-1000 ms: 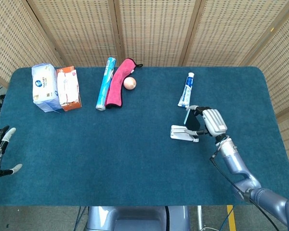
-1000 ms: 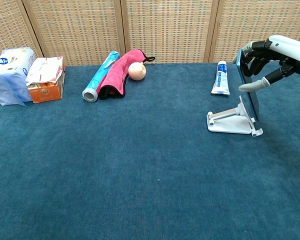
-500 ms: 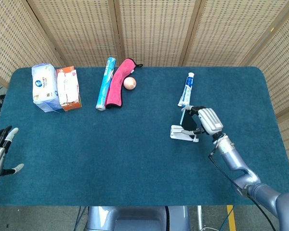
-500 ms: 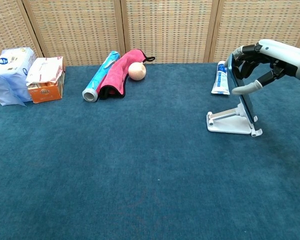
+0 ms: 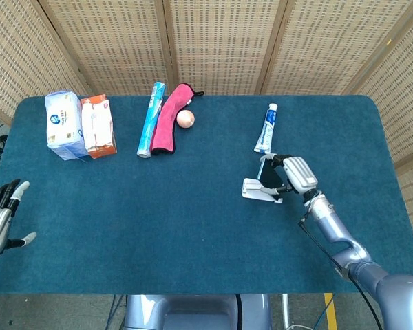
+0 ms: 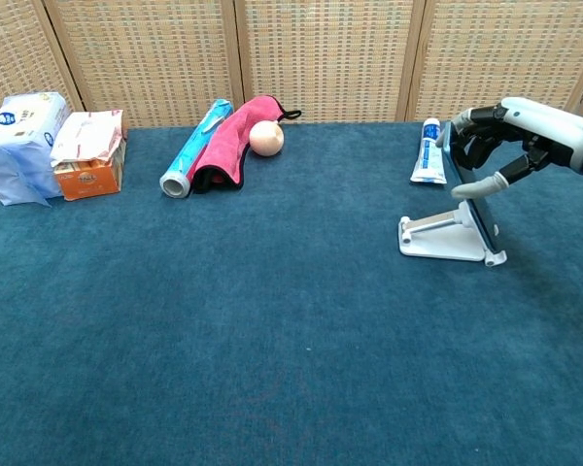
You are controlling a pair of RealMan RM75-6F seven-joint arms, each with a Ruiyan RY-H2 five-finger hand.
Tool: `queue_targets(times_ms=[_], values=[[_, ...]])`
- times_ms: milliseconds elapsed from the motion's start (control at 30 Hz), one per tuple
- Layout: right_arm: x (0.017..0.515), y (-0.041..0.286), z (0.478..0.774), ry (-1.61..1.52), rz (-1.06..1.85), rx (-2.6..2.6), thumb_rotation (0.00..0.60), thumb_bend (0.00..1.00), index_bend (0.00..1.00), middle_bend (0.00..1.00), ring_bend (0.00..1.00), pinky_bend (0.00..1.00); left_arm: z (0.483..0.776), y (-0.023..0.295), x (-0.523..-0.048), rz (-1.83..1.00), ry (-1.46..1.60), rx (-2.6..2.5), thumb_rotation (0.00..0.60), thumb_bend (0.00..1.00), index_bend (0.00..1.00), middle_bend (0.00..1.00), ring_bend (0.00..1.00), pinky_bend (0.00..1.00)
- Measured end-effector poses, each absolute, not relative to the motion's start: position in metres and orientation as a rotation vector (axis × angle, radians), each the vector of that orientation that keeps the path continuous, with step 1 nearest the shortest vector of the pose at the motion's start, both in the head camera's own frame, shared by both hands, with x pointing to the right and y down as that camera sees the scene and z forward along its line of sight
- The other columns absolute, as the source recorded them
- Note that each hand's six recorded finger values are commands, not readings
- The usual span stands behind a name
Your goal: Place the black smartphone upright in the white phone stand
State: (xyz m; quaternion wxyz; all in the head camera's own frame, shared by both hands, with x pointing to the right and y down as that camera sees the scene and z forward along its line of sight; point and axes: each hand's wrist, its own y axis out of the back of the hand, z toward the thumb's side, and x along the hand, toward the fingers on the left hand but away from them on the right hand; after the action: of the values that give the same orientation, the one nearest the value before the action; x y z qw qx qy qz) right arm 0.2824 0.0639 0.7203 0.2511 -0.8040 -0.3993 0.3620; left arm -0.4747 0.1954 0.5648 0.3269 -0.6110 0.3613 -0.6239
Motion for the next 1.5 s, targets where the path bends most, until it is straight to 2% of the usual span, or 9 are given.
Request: queue_targets(times_ms=[367,433,500,567,633,667,733,1133,1500], values=[[0.282,0.074,0.726,-1.087,0.970,-2.192,0.600,0.36,0.53,0.55,0.45,0.37,0.566,0.196,-0.472,-1.636,0.939,-1.598,0.600,0.05,0.00,0.00,0.00,0.00],[0.281,0.074,0.727,-1.086,0.969,-2.191,0.600,0.36,0.51,0.51,0.45,0.37,0.566,0.196,-0.472,-1.637,0.939,-1.597,0.600,0.05,0.00,0.00,0.00,0.00],[0.282,0.075,0.727,-1.086,0.969,-2.190,0.600,0.34,0.38,0.38,0.38,0.36,0.566,0.195,-0.473,-1.637,0.941,-1.596,0.600,0.05,0.00,0.00,0.00,0.00],[0.282,0.076,0.728,-1.076,0.971,-2.187,0.600,0.24,0.12,0.17,0.21,0.31,0.566,0.195,-0.473,-1.638,0.941,-1.596,0.600,0.05,0.00,0.00,0.00,0.00],[0.281,0.078,0.729,-1.056,0.975,-2.192,0.600,0.17,0.01,0.04,0.08,0.22,0.566,0.195,-0.473,-1.637,0.941,-1.596,0.600,0.05,0.00,0.00,0.00,0.00],[0.281,0.079,0.730,-1.050,0.975,-2.199,0.600,0.14,0.00,0.01,0.03,0.19,0.566,0.195,-0.473,-1.637,0.941,-1.596,0.600,0.05,0.00,0.00,0.00,0.00],[0.281,0.079,0.729,-1.053,0.970,-2.215,0.600,0.11,0.00,0.00,0.00,0.15,0.566,0.195,-0.473,-1.637,0.943,-1.597,0.600,0.05,0.00,0.00,0.00,0.00],[0.283,0.076,0.711,-1.057,0.897,-2.209,0.600,0.06,0.00,0.00,0.00,0.08,0.564,0.196,-0.472,-1.630,0.941,-1.603,0.600,0.06,0.00,0.00,0.00,0.00],[0.330,0.091,0.661,-1.038,0.921,-2.035,0.600,0.05,0.00,0.00,0.00,0.00,0.554,0.193,-0.477,-1.595,0.999,-1.552,0.600,0.05,0.00,0.00,0.00,0.00]])
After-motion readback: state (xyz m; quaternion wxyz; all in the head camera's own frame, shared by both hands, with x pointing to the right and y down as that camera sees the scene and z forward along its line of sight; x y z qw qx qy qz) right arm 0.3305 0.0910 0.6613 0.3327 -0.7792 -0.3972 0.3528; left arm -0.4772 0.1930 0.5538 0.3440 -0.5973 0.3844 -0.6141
